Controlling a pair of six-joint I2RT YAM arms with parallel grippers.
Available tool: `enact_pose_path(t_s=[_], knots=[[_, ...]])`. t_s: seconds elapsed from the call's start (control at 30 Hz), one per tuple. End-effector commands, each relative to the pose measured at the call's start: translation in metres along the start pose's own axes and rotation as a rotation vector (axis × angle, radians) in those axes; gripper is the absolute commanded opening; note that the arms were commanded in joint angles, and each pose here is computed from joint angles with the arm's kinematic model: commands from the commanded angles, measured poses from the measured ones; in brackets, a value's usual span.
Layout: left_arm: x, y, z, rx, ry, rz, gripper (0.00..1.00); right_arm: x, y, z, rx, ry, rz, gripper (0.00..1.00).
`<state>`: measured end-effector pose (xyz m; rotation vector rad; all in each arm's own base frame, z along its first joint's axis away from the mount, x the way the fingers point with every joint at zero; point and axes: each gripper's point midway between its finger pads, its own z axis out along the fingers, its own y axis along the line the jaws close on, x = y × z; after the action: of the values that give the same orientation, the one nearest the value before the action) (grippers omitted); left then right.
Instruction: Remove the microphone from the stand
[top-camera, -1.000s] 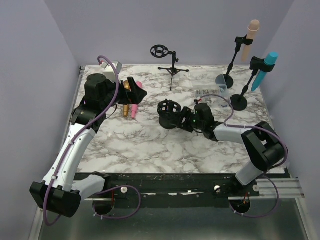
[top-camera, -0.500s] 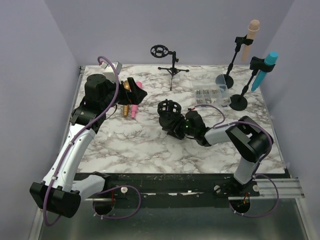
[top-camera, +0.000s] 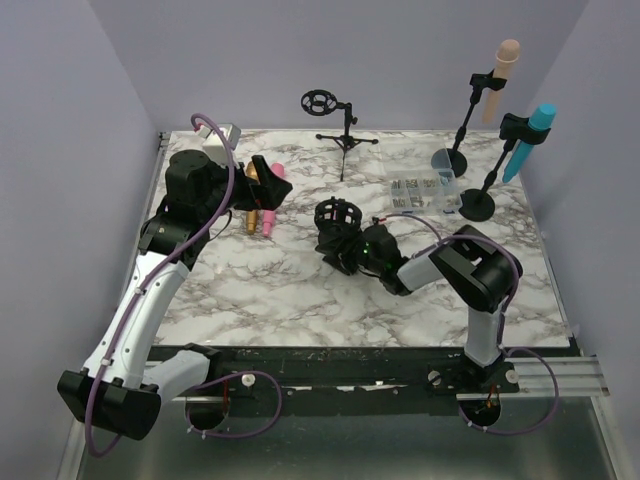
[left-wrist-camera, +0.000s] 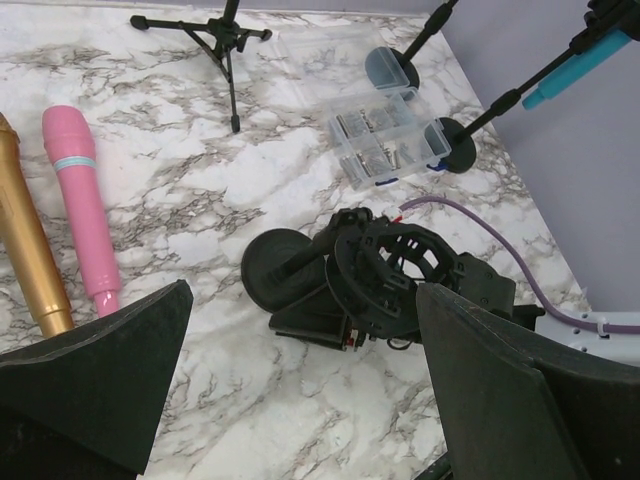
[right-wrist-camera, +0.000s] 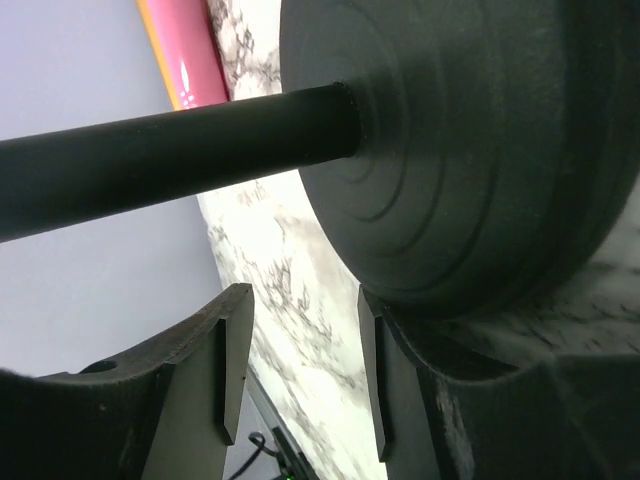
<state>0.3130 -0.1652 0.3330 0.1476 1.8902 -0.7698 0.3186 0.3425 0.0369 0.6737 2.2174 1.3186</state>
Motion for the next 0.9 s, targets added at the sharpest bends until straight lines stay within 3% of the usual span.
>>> enact_pose_path(t_s=[0.0,0.2,0.43,0.87], knots=[[-0.009,0.003,-0.006,-0.021,-0.045,0.023,0.98,-0.026,-0.017,0.017,0.062,-0.116,0.037,0.54],[-0.01,0.003,-0.008,-0.024,-0.053,0.026,0.99,-0.061,-0.024,0.027,0.086,-0.166,0.049,0.54],[-0.011,0.003,-0.009,-0.018,-0.055,0.023,0.98,-0.091,-0.037,0.052,0.113,-0.071,-0.032,0.55],[-0.012,0.012,-0.006,-0.032,-0.052,-0.001,0.99,-0.141,-0.038,0.084,0.115,-0.019,-0.116,0.55]])
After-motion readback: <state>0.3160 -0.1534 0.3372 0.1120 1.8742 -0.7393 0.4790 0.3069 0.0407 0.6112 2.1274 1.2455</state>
